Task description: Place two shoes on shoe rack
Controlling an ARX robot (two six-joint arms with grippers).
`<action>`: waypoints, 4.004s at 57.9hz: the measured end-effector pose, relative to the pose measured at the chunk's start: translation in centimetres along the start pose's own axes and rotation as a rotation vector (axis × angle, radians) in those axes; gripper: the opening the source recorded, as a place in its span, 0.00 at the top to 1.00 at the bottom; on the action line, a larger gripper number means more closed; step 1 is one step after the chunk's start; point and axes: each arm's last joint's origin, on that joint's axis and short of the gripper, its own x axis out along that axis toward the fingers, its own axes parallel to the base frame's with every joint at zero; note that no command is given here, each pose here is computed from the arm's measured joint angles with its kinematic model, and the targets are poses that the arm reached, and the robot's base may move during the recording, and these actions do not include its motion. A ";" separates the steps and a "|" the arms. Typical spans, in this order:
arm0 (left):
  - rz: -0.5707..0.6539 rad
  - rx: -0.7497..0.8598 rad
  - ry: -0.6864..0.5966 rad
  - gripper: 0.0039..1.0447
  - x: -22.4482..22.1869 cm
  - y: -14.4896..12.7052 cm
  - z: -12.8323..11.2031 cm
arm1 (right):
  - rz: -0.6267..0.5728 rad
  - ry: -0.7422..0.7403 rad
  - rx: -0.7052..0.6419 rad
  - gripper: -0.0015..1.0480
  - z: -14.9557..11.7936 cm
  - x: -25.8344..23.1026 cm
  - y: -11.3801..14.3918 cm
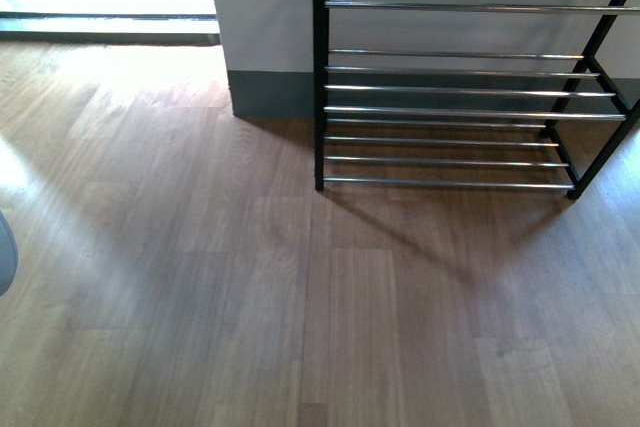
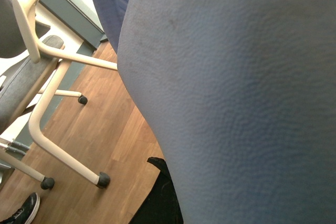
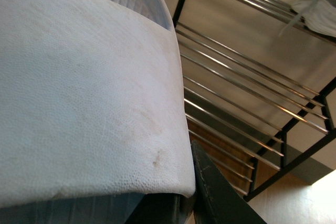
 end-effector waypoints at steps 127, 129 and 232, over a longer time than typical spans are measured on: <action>-0.003 0.003 -0.001 0.98 0.0 0.0 0.0 | 0.001 0.001 0.000 0.98 0.0 0.0 0.0; -0.003 0.004 0.000 0.98 0.0 0.0 0.0 | 0.005 0.000 0.002 0.98 -0.1 0.0 0.0; -0.002 0.004 0.000 0.98 0.0 0.0 0.0 | -0.326 0.536 -0.009 0.98 -1.7 32.7 -4.4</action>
